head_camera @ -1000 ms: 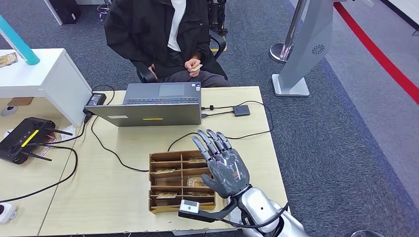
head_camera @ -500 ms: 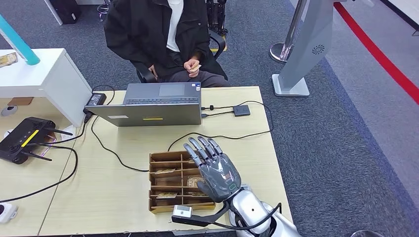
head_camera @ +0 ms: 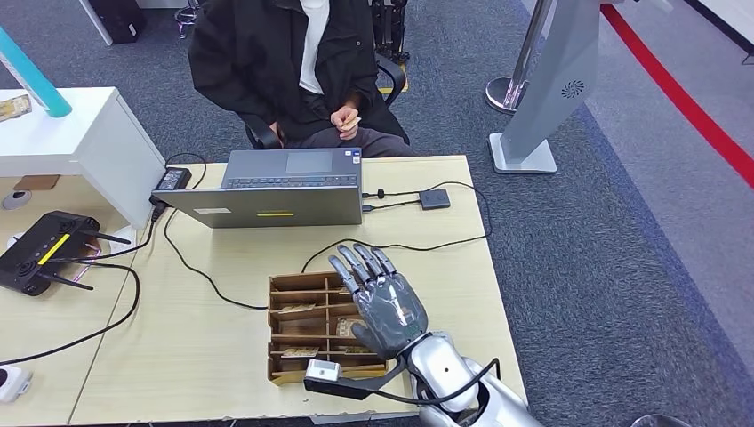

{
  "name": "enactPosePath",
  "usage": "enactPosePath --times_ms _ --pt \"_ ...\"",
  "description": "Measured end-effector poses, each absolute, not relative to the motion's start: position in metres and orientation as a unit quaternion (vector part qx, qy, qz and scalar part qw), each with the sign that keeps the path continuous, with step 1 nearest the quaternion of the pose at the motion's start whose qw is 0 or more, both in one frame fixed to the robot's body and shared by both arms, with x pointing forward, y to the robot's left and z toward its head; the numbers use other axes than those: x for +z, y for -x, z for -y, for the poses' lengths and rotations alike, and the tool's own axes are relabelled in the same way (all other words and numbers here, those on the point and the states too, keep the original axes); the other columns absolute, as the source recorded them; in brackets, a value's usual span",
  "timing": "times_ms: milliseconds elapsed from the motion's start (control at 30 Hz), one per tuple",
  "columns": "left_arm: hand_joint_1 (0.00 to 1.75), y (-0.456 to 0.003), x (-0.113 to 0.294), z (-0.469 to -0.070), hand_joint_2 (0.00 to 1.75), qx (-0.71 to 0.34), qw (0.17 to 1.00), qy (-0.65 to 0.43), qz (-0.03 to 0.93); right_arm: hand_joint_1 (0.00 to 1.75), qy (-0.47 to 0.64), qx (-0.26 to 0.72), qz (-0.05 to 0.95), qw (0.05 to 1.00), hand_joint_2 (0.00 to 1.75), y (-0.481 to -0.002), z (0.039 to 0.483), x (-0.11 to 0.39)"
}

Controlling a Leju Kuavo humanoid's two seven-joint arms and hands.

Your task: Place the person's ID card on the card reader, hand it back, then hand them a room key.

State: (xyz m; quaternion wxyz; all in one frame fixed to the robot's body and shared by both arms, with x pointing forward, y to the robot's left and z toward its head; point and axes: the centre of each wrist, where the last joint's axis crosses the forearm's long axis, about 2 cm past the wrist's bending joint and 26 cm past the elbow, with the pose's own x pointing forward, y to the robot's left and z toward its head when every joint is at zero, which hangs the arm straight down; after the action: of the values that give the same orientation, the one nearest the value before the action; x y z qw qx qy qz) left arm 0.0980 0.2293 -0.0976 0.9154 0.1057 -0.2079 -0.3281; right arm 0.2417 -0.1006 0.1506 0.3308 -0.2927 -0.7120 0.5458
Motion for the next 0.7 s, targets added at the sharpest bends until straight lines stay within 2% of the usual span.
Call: enactPosePath --times_ms 500,700 --pt "0.0 -0.0986 -0.0974 -0.2283 0.0 -0.336 0.913 -0.104 0.208 0.0 0.289 0.552 0.701 0.347 1.75 -0.2477 0.0973 0.1465" --pt "0.0 -0.0987 -0.0973 -0.2282 0.0 -0.337 0.913 -0.104 0.208 0.05 0.289 0.552 0.7 0.349 1.75 -0.2484 0.0975 0.1467"
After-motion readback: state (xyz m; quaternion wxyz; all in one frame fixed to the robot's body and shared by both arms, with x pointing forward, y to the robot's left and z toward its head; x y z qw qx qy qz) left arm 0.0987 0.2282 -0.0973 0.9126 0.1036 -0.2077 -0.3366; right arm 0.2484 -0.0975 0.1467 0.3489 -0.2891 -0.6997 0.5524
